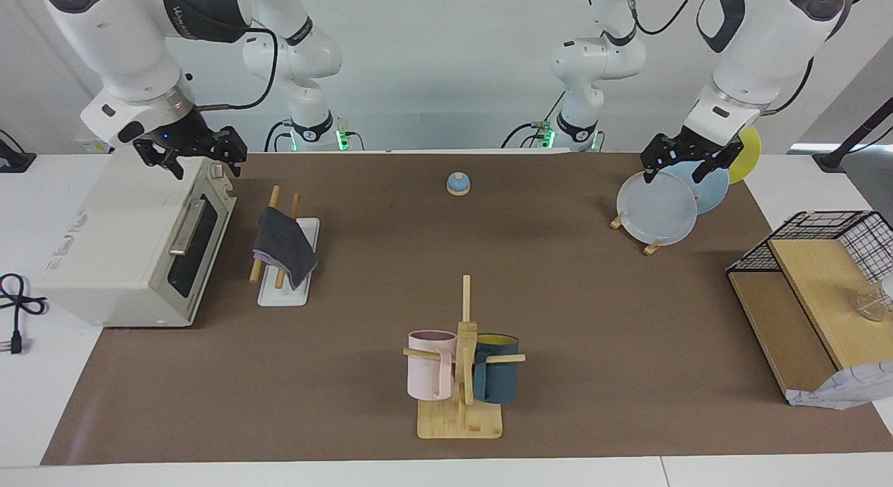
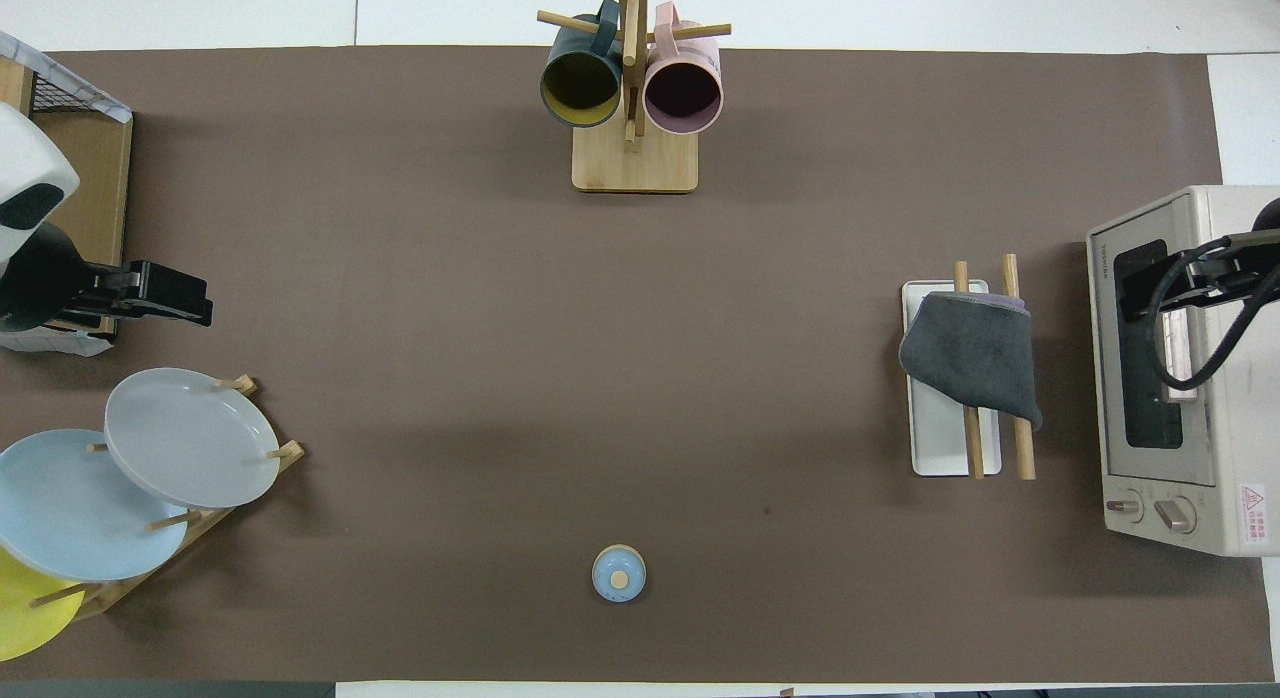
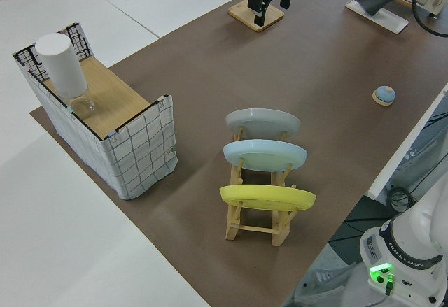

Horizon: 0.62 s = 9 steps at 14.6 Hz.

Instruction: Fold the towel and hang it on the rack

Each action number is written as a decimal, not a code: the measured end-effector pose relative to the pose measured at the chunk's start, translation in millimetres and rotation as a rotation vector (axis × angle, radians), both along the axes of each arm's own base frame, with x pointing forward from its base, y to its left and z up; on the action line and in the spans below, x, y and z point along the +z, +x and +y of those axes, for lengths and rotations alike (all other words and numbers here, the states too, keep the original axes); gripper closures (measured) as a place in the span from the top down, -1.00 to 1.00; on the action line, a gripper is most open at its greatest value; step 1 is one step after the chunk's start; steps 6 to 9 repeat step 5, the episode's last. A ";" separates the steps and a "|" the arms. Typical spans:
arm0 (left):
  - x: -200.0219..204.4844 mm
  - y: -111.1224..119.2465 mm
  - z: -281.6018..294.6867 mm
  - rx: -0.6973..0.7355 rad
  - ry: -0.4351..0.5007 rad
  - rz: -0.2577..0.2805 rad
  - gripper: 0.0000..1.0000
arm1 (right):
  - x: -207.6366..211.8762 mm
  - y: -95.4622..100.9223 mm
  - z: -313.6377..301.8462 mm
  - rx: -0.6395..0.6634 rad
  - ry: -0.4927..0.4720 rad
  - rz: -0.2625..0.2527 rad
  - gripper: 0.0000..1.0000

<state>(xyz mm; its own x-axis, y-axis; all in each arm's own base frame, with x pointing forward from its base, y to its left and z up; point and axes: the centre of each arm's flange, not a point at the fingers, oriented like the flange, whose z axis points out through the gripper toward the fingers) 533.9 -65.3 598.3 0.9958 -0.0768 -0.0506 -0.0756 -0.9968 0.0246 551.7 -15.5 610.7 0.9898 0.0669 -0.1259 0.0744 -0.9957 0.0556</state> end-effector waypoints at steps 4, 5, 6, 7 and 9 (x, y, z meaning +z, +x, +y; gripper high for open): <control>0.0 0.0 0.0 0.000 0.000 0.000 1.00 | 0.5 0.8 0.8 -0.013 -0.002 -0.008 1.00; 0.0 0.0 0.0 0.000 0.000 0.000 1.00 | 0.5 0.8 0.8 -0.014 -0.002 -0.008 1.00; 0.0 0.0 0.0 0.000 0.000 0.000 1.00 | 0.5 0.8 0.8 -0.014 -0.002 -0.008 1.00; 0.0 0.0 0.0 0.000 0.000 0.000 1.00 | 0.5 0.8 0.8 -0.014 -0.002 -0.008 1.00; 0.0 0.0 0.0 0.000 0.000 0.000 1.00 | 0.5 0.8 0.8 -0.014 -0.002 -0.008 1.00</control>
